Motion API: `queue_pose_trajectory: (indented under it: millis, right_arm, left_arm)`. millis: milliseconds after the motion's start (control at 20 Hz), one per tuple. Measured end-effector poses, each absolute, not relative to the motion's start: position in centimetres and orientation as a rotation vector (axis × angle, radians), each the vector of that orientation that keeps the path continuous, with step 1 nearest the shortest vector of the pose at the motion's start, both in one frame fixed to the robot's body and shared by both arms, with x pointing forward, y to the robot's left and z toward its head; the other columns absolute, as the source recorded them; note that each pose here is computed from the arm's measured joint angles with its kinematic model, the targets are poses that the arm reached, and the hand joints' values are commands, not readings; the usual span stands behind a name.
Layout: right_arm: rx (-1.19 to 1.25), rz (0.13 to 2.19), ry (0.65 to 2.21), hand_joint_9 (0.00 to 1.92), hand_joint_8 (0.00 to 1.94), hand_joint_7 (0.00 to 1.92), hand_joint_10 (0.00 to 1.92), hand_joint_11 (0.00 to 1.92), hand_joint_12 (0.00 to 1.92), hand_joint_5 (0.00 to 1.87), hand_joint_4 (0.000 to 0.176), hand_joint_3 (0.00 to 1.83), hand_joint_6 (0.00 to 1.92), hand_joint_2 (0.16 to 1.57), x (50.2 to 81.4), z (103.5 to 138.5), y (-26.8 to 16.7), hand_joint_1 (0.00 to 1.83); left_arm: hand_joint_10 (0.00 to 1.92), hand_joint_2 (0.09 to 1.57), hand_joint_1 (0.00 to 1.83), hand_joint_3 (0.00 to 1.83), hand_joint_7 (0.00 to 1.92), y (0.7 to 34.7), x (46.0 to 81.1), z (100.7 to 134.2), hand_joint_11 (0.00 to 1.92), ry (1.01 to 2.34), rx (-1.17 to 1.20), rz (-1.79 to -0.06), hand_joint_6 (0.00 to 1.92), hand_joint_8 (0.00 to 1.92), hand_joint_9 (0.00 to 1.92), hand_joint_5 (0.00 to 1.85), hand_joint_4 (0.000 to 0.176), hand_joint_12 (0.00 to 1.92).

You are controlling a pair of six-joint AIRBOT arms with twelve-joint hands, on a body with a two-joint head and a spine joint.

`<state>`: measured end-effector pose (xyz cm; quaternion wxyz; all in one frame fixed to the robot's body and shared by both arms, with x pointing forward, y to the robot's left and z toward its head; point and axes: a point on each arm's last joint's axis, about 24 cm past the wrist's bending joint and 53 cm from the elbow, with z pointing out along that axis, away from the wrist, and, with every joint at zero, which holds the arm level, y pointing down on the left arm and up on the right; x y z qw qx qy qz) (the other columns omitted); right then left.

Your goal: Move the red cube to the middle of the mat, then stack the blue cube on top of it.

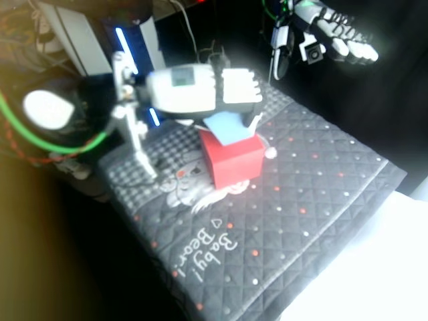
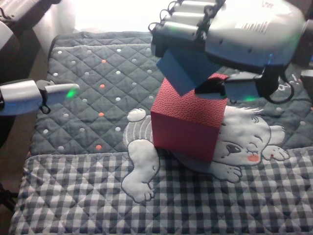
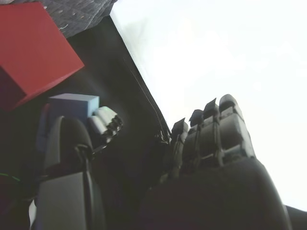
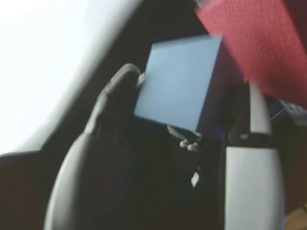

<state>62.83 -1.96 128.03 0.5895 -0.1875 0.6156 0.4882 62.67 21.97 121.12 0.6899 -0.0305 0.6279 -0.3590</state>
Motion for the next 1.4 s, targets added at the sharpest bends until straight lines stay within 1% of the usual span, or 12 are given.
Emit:
queue_pose_trajectory:
  millis: [100, 150, 250, 350, 450, 500, 650, 700, 800, 1000, 1150, 1400]
  right_arm:
    - [-0.44, 1.143, 1.451, 0.15, 1.31, 0.14, 1.58, 0.11, 1.92, 0.11, 0.0, 0.0, 1.39, 1.2, 63.0, 127.5, -1.5, 1.23]
    - [-0.448, 1.155, 1.458, 0.17, 1.31, 0.14, 1.57, 0.14, 1.92, 0.1, 0.0, 0.0, 1.39, 1.2, 62.7, 127.1, -1.0, 1.22]
    - [-0.453, 1.169, 1.446, 0.16, 1.19, 0.19, 1.51, 0.1, 1.92, 0.13, 0.0, 0.0, 1.33, 1.2, 62.6, 127.2, -0.7, 1.17]
    - [-0.447, 1.167, 1.447, 0.21, 0.82, 0.3, 1.26, 0.11, 1.87, 0.17, 0.0, 0.0, 1.14, 1.2, 62.8, 127.1, -0.8, 1.1]
    - [-0.425, 1.176, 1.461, 0.35, 1.01, 0.34, 1.39, 0.39, 1.9, 0.2, 0.0, 0.0, 1.09, 1.19, 63.2, 126.6, -0.9, 1.12]
    - [-0.423, 1.183, 1.459, 0.32, 0.99, 0.31, 1.37, 0.36, 1.89, 0.17, 0.0, 0.0, 1.09, 1.19, 63.1, 126.6, -0.8, 1.13]
    - [-0.429, 1.195, 1.457, 0.11, 0.23, 0.25, 0.79, 0.02, 1.63, 0.1, 0.0, 0.0, 0.4, 1.2, 63.0, 126.5, -0.3, 1.01]
    - [-0.428, 1.194, 1.462, 0.06, 0.1, 0.22, 0.66, 0.0, 1.5, 0.11, 0.0, 0.0, 0.19, 1.22, 63.0, 126.3, -0.4, 0.94]
    - [-0.425, 1.185, 1.474, 0.14, 0.02, 0.27, 0.69, 0.0, 1.58, 0.07, 0.0, 0.0, 0.02, 1.22, 63.2, 126.0, -0.5, 0.67]
    - [-0.422, 1.179, 1.486, 0.07, 0.0, 0.17, 0.66, 0.0, 1.49, 0.0, 0.0, 0.0, 0.0, 1.26, 63.4, 125.7, -0.6, 0.47]
    - [-0.426, 1.146, 1.497, 0.08, 0.0, 0.08, 0.35, 0.0, 1.41, 0.0, 0.0, 0.0, 0.0, 1.22, 63.7, 125.5, -1.4, 0.51]
    - [-0.434, 1.108, 1.51, 0.02, 0.0, 0.0, 0.23, 0.0, 1.39, 0.0, 0.0, 0.0, 0.0, 1.11, 64.1, 125.5, -2.0, 0.58]
  left_arm:
    - [0.0, 0.96, 0.71, 0.0, 0.0, 21.8, 62.6, 121.1, 0.0, 1.404, -0.061, -0.807, 0.01, 0.0, 0.0, 0.02, 0.084, 0.27]
    - [0.0, 0.96, 0.69, 0.0, 0.0, 21.6, 62.6, 121.0, 0.0, 1.406, -0.059, -0.81, 0.0, 0.0, 0.0, 0.03, 0.062, 0.31]
    - [0.0, 0.96, 0.67, 0.0, 0.0, 21.6, 62.6, 120.9, 0.0, 1.409, -0.06, -0.811, 0.0, 0.0, 0.0, 0.03, 0.075, 0.37]
    - [0.0, 0.97, 0.69, 0.0, 0.0, 21.8, 62.6, 120.9, 0.0, 1.408, -0.069, -0.809, 0.0, 0.0, 0.0, 0.03, 0.084, 0.38]
    - [0.0, 0.97, 0.73, 0.0, 0.0, 22.1, 62.8, 120.7, 0.0, 1.412, -0.077, -0.803, 0.0, 0.0, 0.0, 0.02, 0.082, 0.27]
    - [0.0, 0.96, 0.73, 0.0, 0.0, 22.0, 62.7, 120.8, 0.0, 1.41, -0.07, -0.806, 0.0, 0.0, 0.0, 0.01, 0.099, 0.26]
    - [0.0, 0.96, 0.75, 0.0, 0.0, 21.9, 62.7, 120.7, 0.0, 1.412, -0.07, -0.808, 0.0, 0.0, 0.0, 0.02, 0.081, 0.34]
    - [0.0, 0.95, 0.74, 0.0, 0.0, 21.9, 62.7, 120.7, 0.0, 1.412, -0.071, -0.808, 0.0, 0.0, 0.0, 0.02, 0.095, 0.4]
    - [0.0, 0.97, 0.77, 0.0, 0.0, 22.0, 62.7, 120.7, 0.0, 1.412, -0.076, -0.807, 0.0, 0.0, 0.0, 0.03, 0.078, 0.46]
    - [0.0, 0.97, 0.75, 0.0, 0.0, 21.9, 62.7, 120.7, 0.0, 1.412, -0.074, -0.808, 0.0, 0.0, 0.0, 0.0, 0.081, 0.52]
    - [0.0, 0.97, 0.76, 0.0, 0.0, 22.1, 62.8, 120.7, 0.0, 1.41, -0.076, -0.804, 0.0, 0.0, 0.0, 0.0, 0.086, 0.56]
    - [0.0, 0.98, 0.79, 0.0, 0.0, 22.1, 62.9, 120.6, 0.0, 1.412, -0.081, -0.806, 0.0, 0.0, 0.0, 0.01, 0.088, 0.27]
